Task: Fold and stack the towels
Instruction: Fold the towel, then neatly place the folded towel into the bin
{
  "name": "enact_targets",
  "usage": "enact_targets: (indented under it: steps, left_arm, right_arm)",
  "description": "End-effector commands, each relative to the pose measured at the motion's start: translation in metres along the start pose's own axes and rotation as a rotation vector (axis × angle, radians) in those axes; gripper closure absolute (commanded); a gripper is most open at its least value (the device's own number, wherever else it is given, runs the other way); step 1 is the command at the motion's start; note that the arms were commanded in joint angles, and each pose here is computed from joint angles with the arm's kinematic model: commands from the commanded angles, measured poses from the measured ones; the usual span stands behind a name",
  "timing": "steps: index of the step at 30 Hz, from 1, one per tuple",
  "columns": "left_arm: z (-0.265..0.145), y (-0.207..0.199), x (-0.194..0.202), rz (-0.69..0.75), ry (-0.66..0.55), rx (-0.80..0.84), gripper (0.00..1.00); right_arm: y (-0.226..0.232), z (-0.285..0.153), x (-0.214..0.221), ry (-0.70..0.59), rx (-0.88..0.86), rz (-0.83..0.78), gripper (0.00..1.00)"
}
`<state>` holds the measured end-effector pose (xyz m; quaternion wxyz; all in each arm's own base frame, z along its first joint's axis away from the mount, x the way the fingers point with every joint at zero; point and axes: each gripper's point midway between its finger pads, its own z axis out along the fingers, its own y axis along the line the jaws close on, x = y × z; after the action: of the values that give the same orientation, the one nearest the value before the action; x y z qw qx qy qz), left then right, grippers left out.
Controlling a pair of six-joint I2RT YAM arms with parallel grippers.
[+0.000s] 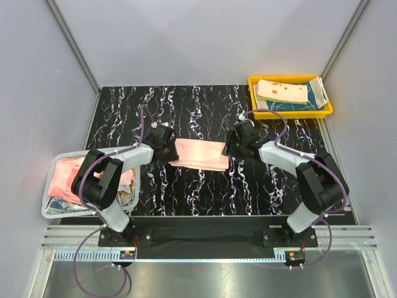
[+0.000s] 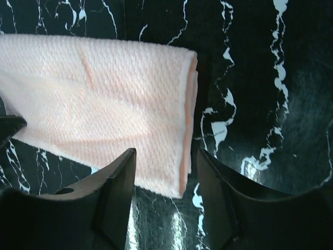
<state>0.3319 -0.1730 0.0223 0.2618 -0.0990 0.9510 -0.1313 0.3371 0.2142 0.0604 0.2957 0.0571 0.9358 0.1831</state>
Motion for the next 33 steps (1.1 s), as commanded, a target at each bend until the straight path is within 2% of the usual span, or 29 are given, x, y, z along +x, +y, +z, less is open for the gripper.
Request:
enact_targets:
  steps: [1,3,5,12,19,23,24,27,33]
  left_arm:
    - [0.008,0.010,-0.002,0.000,-0.002,-0.042,0.71]
    - [0.009,0.011,0.001,0.002,0.006,-0.039,0.71]
    - [0.011,0.011,0.005,0.003,0.015,-0.039,0.71]
    - [0.012,0.013,0.010,0.000,0.026,-0.030,0.72]
    - [0.013,0.014,0.017,-0.004,0.040,-0.018,0.73]
    - [0.009,0.005,0.016,-0.007,0.032,0.018,0.73]
    - [0.006,0.003,0.014,-0.005,0.028,0.021,0.73]
    - [-0.011,-0.014,0.001,-0.015,0.006,0.081,0.66]
    - [-0.069,-0.051,-0.048,-0.061,-0.125,0.185,0.57]
  right_arm:
    - [0.004,0.018,-0.007,-0.002,0.013,0.001,0.41]
    - [0.007,0.024,-0.006,0.005,0.004,0.010,0.36]
    - [0.004,0.032,0.000,0.024,0.014,0.026,0.35]
    - [0.004,0.050,0.015,0.041,0.079,-0.001,0.38]
    - [-0.003,0.057,0.026,0.054,0.164,-0.039,0.55]
    - [-0.013,0.054,0.025,0.062,0.228,-0.078,0.81]
    - [-0.012,0.053,0.021,0.051,0.238,-0.088,0.91]
    - [-0.015,0.052,0.019,0.055,0.270,-0.129,1.00]
    - [-0.025,0.043,0.007,0.050,0.347,-0.205,1.00]
